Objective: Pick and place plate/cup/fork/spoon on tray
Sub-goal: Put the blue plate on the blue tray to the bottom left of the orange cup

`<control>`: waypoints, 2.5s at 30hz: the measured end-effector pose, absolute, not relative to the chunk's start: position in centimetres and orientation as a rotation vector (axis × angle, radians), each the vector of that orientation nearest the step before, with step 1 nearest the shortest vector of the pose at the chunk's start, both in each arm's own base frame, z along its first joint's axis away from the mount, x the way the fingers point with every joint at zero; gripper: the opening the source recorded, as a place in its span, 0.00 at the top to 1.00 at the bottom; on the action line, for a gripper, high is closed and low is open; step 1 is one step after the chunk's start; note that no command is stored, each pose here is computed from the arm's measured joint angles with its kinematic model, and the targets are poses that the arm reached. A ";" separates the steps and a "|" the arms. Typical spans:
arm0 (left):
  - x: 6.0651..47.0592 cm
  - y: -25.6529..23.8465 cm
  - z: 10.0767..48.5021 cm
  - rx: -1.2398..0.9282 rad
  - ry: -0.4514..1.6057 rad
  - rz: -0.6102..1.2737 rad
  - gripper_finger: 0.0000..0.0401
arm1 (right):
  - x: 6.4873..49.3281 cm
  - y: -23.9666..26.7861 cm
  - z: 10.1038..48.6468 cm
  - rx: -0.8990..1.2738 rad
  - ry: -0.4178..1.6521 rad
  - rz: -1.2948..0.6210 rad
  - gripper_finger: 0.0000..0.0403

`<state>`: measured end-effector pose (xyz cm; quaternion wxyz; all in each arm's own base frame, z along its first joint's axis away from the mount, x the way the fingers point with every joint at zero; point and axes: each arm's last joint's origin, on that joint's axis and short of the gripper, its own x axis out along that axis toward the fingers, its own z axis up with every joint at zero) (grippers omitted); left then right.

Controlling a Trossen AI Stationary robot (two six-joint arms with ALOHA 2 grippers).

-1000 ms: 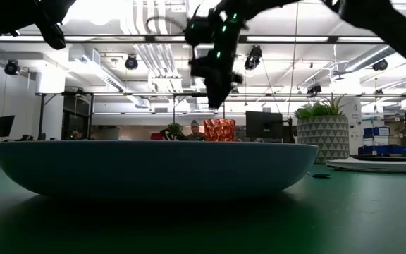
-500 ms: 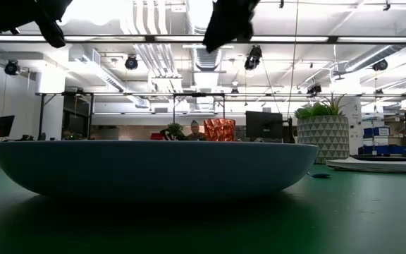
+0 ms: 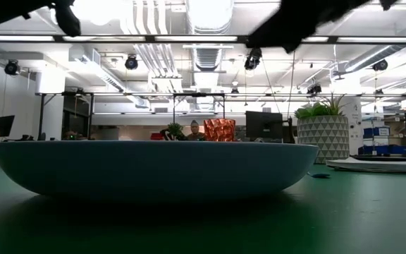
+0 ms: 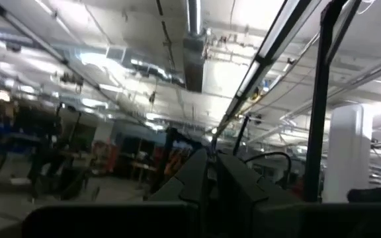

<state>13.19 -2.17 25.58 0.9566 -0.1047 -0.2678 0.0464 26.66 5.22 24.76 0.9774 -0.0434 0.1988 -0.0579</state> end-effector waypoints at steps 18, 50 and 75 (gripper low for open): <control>23.8 -5.4 25.7 -0.581 -0.070 0.067 0.96 | 18.0 3.2 25.9 -0.181 0.117 -0.099 0.84; 28.3 -8.7 21.5 -0.808 1.169 0.580 0.95 | 16.9 2.9 25.6 -0.315 0.199 -0.088 0.84; 27.9 -8.2 17.2 -0.803 0.993 0.580 0.62 | 16.8 2.9 25.3 -0.306 0.222 -0.087 0.85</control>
